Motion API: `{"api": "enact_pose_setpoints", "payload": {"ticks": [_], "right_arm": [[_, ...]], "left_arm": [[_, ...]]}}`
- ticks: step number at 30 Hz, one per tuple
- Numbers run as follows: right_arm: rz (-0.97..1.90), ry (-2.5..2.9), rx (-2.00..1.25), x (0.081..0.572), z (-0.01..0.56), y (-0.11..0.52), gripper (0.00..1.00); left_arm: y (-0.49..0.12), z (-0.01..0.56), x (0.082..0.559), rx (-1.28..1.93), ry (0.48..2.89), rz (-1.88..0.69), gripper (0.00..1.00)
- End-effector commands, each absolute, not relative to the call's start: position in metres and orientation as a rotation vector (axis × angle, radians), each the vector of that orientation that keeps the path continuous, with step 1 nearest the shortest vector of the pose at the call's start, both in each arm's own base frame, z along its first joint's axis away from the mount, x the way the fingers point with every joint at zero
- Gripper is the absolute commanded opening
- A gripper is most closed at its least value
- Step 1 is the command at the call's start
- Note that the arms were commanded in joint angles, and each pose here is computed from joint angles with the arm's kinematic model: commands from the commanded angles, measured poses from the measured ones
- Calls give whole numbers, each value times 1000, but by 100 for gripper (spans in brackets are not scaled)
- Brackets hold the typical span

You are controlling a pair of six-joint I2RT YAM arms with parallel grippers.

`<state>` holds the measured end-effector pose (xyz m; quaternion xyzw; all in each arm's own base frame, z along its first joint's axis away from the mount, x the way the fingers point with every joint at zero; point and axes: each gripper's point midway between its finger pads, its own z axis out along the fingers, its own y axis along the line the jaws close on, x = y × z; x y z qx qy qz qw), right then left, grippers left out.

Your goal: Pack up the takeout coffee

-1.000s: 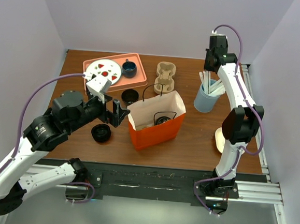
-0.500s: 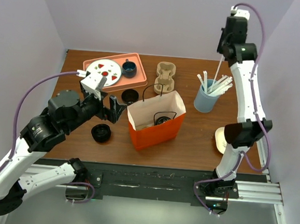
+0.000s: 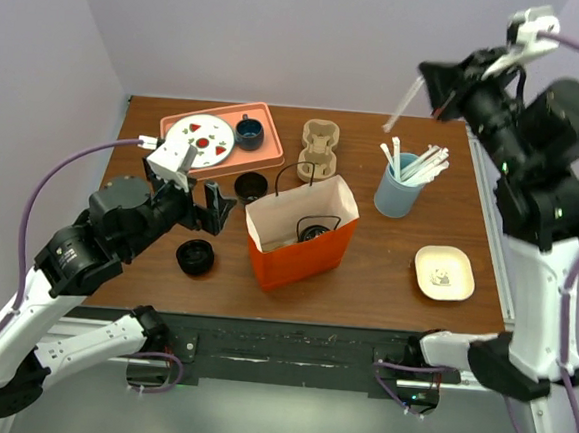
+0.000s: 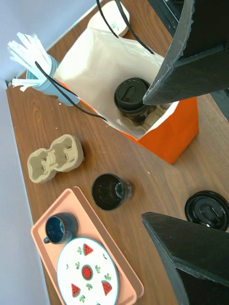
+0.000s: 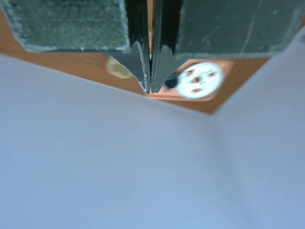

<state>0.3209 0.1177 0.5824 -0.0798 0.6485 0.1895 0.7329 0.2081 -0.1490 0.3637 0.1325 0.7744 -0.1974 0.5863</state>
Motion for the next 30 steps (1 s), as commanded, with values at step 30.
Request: {"api": "enact_pose_setpoints", "payload": {"ticks": [30], "right_arm": [[927, 1501, -578, 228, 512, 213, 0]], "left_arm": [[-109, 393, 174, 201, 1744, -497, 100]]}}
